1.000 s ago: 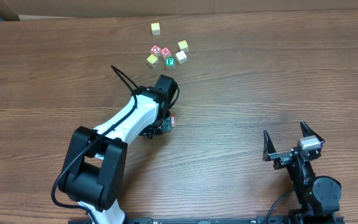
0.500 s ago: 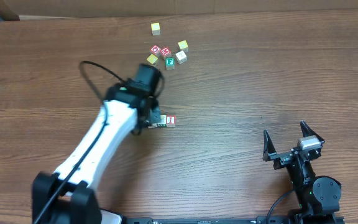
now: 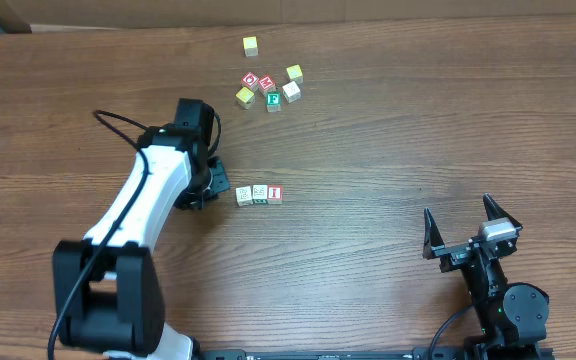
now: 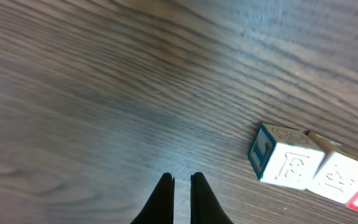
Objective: Flip 5 blocks
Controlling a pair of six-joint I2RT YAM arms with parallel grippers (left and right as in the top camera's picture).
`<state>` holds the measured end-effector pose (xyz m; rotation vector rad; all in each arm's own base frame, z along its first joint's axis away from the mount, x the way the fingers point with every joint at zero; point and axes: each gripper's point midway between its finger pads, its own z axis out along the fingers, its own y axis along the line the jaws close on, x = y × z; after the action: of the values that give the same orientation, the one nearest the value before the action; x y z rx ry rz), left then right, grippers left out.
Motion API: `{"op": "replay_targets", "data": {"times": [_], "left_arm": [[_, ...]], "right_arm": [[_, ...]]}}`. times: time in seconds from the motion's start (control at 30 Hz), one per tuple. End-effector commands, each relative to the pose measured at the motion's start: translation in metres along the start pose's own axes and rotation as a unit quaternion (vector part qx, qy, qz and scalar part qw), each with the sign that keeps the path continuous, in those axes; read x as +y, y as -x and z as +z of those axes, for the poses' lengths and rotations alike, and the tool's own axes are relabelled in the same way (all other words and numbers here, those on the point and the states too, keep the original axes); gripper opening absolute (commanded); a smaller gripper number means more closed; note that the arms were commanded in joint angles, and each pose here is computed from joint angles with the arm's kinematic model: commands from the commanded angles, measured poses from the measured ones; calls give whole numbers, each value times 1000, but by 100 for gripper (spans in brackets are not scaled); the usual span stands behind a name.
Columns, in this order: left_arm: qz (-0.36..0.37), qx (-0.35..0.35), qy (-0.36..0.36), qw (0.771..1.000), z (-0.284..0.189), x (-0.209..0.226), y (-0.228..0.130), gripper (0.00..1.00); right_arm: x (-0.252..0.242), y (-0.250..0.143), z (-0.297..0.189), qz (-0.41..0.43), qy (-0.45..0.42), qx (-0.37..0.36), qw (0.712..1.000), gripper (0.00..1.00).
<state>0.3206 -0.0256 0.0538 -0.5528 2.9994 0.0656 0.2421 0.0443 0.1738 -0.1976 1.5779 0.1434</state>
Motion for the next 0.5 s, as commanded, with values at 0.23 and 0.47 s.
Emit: {"op": "replay_targets", "data": {"times": [0.23, 0.47], "left_arm": [[19, 54, -47, 997, 46, -28, -7, 4], [22, 48, -73, 996, 49, -39, -2, 4]], "right_arm": [[-1, -3, 0, 0, -2, 0, 1000, 100], [-1, -3, 0, 0, -2, 0, 1000, 100]]}}
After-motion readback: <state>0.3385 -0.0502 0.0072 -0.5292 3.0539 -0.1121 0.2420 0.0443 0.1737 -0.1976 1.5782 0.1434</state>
